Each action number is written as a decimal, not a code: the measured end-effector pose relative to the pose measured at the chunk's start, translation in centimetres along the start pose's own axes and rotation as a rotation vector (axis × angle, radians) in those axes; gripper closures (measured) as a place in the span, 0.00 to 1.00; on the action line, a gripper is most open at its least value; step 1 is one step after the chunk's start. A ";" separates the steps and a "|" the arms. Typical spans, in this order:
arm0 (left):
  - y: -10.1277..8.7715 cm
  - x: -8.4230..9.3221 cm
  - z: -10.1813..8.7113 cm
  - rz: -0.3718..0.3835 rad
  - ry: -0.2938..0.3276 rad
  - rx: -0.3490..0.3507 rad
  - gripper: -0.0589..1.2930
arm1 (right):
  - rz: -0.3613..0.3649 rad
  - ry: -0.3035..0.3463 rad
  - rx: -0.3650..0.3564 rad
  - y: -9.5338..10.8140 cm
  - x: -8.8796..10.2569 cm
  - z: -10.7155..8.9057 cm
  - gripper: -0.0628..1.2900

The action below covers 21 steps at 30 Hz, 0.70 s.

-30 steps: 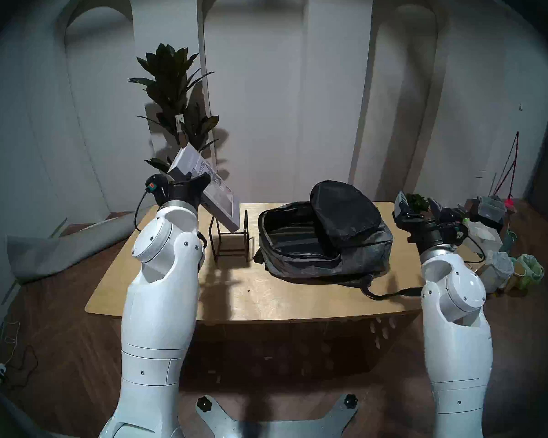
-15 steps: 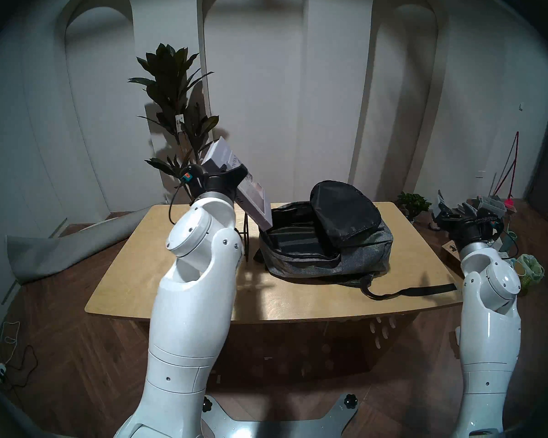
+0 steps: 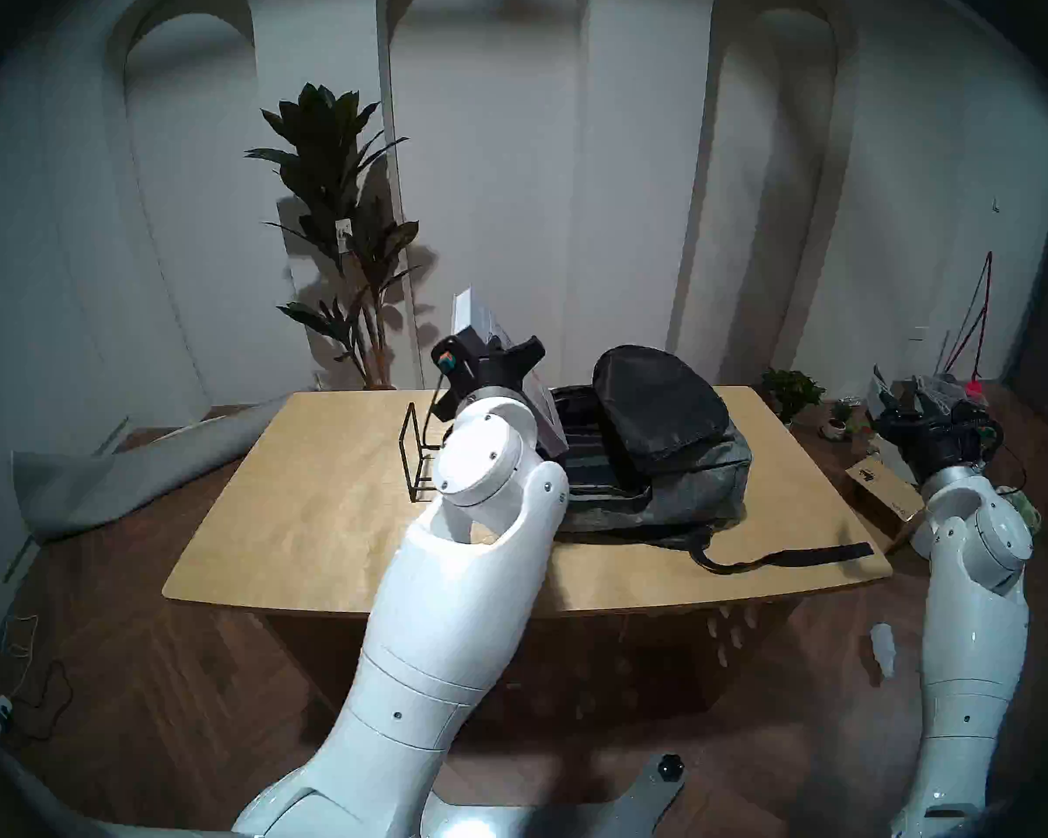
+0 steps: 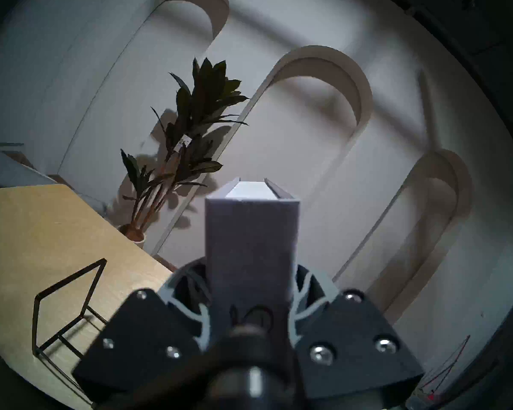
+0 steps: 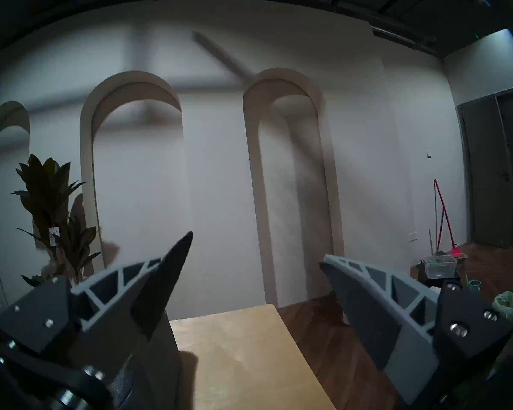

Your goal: Put the book into the bag and close the bag

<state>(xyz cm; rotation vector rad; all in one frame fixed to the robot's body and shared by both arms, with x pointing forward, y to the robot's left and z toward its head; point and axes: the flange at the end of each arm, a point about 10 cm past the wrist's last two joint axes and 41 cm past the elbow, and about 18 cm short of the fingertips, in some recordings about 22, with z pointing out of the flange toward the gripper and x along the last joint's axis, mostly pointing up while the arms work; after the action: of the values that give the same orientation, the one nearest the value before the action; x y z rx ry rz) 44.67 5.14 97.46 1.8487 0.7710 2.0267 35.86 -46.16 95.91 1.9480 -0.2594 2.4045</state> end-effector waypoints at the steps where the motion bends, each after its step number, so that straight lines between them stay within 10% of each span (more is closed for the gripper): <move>1: 0.0 -0.3 0.2 -0.004 0.008 0.012 0.73 | -0.001 0.004 0.007 0.1 0.1 -0.1 0.03; 21: 0.1 -5.3 2.2 -0.116 0.058 0.054 0.73 | -0.034 0.038 0.063 -1.1 1.6 -1.0 0.03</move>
<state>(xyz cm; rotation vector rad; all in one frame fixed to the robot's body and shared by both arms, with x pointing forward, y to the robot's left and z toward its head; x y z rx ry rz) 47.56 2.60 93.22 1.7376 0.9348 2.0129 34.70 -45.05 97.36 1.9133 -0.1489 2.4544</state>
